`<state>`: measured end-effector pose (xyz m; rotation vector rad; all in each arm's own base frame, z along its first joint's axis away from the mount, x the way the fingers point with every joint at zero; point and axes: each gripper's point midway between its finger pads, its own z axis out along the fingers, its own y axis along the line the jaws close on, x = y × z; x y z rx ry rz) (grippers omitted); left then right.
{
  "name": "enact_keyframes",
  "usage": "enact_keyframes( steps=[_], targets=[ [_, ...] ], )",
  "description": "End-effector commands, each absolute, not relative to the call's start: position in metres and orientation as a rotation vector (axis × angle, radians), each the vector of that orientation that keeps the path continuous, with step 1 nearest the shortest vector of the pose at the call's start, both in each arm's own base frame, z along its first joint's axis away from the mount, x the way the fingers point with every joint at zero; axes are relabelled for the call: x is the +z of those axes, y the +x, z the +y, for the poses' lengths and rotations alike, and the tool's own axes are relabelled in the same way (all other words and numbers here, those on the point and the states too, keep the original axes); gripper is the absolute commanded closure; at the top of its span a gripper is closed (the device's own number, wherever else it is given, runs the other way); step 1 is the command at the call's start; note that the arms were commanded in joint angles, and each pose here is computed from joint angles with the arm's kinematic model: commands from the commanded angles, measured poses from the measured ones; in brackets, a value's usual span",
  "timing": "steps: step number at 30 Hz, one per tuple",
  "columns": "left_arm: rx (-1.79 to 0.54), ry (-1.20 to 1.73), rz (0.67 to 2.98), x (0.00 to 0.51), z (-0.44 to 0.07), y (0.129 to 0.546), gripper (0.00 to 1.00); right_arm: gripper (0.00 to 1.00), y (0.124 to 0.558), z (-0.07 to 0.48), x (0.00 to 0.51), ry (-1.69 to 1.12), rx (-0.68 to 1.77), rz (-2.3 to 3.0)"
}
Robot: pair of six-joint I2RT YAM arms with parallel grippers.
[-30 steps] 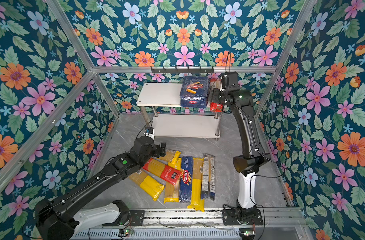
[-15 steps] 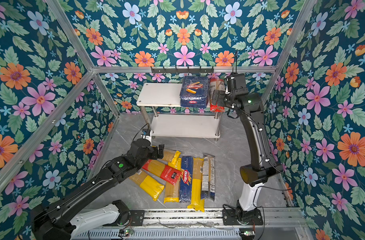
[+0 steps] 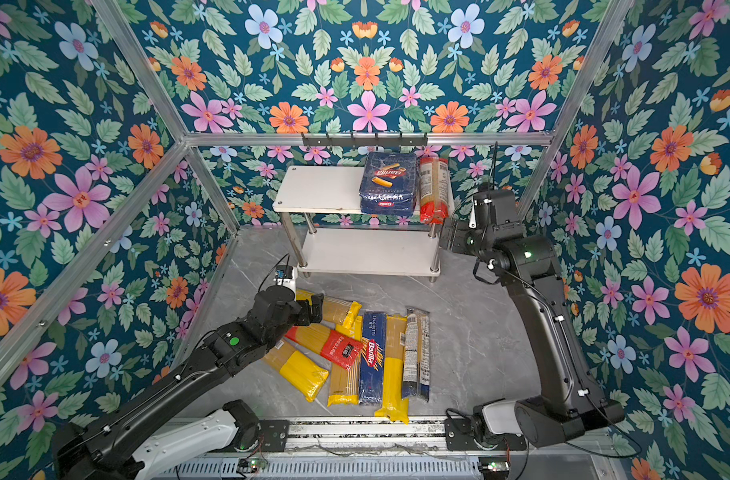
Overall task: Place and organize the pasta boxes and bags onto the shelf
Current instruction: 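Stand the pack beside the Barilla box, open the right gripper, withdraw, then lower the right gripper to the packs while the left nears the yellow bag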
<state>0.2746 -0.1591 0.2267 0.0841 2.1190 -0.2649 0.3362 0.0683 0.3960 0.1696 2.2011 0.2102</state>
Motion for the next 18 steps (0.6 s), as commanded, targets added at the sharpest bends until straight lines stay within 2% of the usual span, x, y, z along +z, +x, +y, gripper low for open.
enact_keyframes(
  steps=[1,18],
  targets=[
    [-0.265,0.041,2.127,0.222,-0.153,0.271,0.0,0.01,0.324,0.068,0.386,0.184,0.237,2.217],
    [-0.288,-0.089,2.203,0.174,-0.134,0.251,0.02,0.01,0.255,0.07,0.289,0.24,0.355,2.39]
  ],
)
